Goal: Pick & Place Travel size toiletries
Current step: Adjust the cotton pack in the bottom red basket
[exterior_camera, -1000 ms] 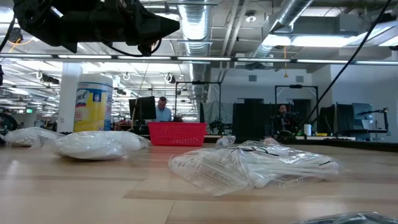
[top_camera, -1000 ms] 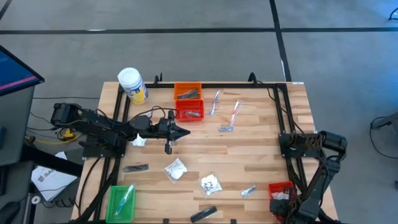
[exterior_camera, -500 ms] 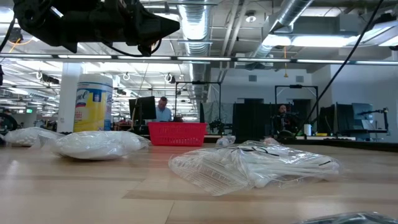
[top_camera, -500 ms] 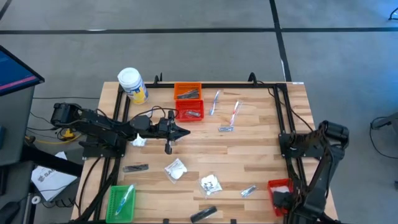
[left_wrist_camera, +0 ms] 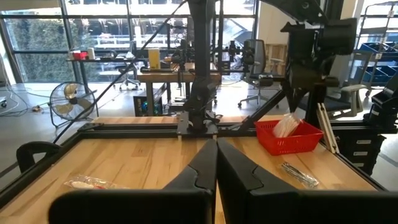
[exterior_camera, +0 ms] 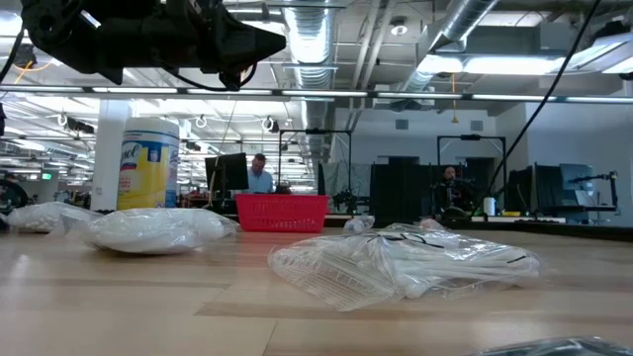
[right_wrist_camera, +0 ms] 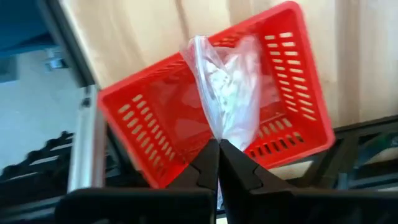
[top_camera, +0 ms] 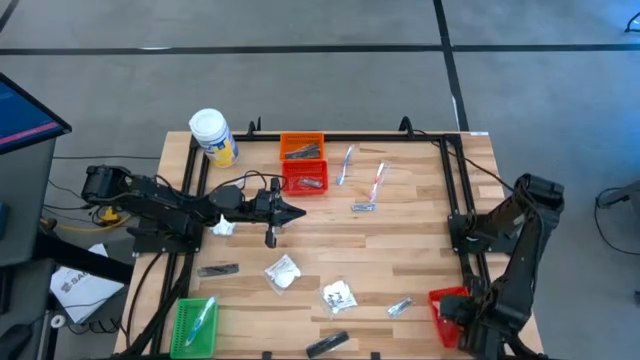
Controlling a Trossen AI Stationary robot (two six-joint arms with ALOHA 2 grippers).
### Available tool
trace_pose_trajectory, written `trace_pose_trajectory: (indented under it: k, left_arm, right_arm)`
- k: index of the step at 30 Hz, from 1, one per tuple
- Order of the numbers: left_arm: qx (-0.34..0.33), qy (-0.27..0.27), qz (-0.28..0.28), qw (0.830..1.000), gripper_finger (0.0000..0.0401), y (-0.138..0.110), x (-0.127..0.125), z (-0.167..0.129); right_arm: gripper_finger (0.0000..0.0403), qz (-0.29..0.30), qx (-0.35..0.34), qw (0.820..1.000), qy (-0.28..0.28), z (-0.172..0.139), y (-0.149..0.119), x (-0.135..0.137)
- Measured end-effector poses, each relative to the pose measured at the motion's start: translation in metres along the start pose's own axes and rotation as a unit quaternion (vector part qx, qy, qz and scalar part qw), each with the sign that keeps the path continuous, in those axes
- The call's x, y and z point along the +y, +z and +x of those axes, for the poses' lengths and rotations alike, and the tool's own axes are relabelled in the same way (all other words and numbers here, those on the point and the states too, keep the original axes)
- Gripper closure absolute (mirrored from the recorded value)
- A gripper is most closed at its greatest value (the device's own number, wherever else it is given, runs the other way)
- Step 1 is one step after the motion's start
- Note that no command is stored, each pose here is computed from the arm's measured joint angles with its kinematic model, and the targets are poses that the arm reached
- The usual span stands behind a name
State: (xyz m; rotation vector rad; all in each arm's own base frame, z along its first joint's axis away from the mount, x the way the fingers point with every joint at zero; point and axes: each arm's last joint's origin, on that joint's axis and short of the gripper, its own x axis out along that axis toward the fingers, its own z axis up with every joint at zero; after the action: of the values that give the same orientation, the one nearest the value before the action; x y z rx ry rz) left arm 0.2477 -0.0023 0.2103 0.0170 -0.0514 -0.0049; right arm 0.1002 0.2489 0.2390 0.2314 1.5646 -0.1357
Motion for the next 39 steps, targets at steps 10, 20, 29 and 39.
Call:
trace_pose_trajectory:
  k: [10, 20, 29, 39]
  left_arm:
    - [0.000, 0.000, 0.000, 1.000, 0.0401, 0.000, 0.000, 0.000]
    - [0.000, 0.000, 0.000, 1.000, 0.0401, 0.000, 0.000, 0.000]
    - [0.000, 0.002, 0.000, 1.000, 0.0401, 0.000, 0.000, 0.000]
    - [0.000, 0.001, -0.004, 1.000, 0.0401, 0.000, 0.000, 0.000]
  right_arm:
    - [0.0403, -0.028, 0.013, 0.998, 0.052, -0.001, -0.003, 0.010]
    - [0.0403, -0.068, 0.046, 0.993, 0.083, -0.001, -0.010, 0.016]
    - [0.0403, -0.098, 0.045, 0.988, 0.110, -0.002, -0.021, 0.022]
    - [0.0403, -0.108, 0.046, 0.990, 0.077, 0.017, -0.020, 0.028]
